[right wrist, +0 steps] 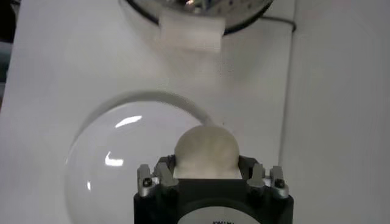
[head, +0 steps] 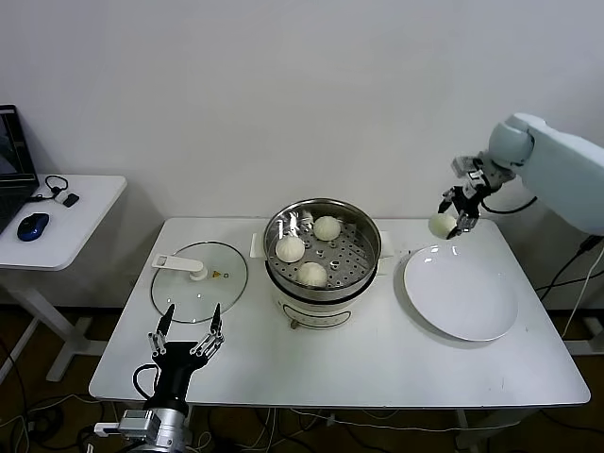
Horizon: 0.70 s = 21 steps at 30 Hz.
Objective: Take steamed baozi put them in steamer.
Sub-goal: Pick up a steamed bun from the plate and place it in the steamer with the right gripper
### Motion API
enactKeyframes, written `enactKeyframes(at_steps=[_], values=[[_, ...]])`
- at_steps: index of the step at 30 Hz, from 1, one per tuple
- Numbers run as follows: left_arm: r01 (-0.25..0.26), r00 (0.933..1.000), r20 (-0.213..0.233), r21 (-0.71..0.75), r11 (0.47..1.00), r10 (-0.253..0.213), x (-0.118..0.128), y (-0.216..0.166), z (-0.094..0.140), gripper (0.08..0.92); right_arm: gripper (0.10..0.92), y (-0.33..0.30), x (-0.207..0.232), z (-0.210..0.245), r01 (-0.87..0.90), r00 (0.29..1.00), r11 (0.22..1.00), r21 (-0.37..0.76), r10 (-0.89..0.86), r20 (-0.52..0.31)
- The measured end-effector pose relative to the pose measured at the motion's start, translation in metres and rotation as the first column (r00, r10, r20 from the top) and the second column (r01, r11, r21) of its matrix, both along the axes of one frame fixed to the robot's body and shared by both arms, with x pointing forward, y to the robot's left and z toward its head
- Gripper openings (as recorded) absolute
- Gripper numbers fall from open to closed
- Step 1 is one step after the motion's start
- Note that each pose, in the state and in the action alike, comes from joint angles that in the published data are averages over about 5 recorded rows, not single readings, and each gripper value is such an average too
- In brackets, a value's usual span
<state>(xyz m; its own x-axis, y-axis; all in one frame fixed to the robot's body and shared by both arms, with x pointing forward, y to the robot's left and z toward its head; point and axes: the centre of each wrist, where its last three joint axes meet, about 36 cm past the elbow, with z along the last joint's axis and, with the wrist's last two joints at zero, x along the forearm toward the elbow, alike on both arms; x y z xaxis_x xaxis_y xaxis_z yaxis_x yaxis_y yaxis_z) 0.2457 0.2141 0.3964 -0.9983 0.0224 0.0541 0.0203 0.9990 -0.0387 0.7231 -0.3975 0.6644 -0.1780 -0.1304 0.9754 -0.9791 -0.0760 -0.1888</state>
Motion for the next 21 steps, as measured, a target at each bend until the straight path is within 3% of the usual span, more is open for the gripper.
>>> enactKeyframes(at_steps=[10, 21], values=[[0.007, 0.9999, 0.010, -0.002, 1.000, -0.007, 0.000, -0.002, 0.003, 0.823, 0.679, 0.072, 0.000, 0.046, -0.053, 0.999, 0.996, 0.074, 0.053, -0.003], [0.003, 0.9997, 0.024, 0.002, 1.000, -0.003, 0.000, 0.000, 0.008, 0.823, 0.679, 0.153, 0.002, 0.043, -0.116, 0.992, 0.989, 0.089, 0.120, -0.039]])
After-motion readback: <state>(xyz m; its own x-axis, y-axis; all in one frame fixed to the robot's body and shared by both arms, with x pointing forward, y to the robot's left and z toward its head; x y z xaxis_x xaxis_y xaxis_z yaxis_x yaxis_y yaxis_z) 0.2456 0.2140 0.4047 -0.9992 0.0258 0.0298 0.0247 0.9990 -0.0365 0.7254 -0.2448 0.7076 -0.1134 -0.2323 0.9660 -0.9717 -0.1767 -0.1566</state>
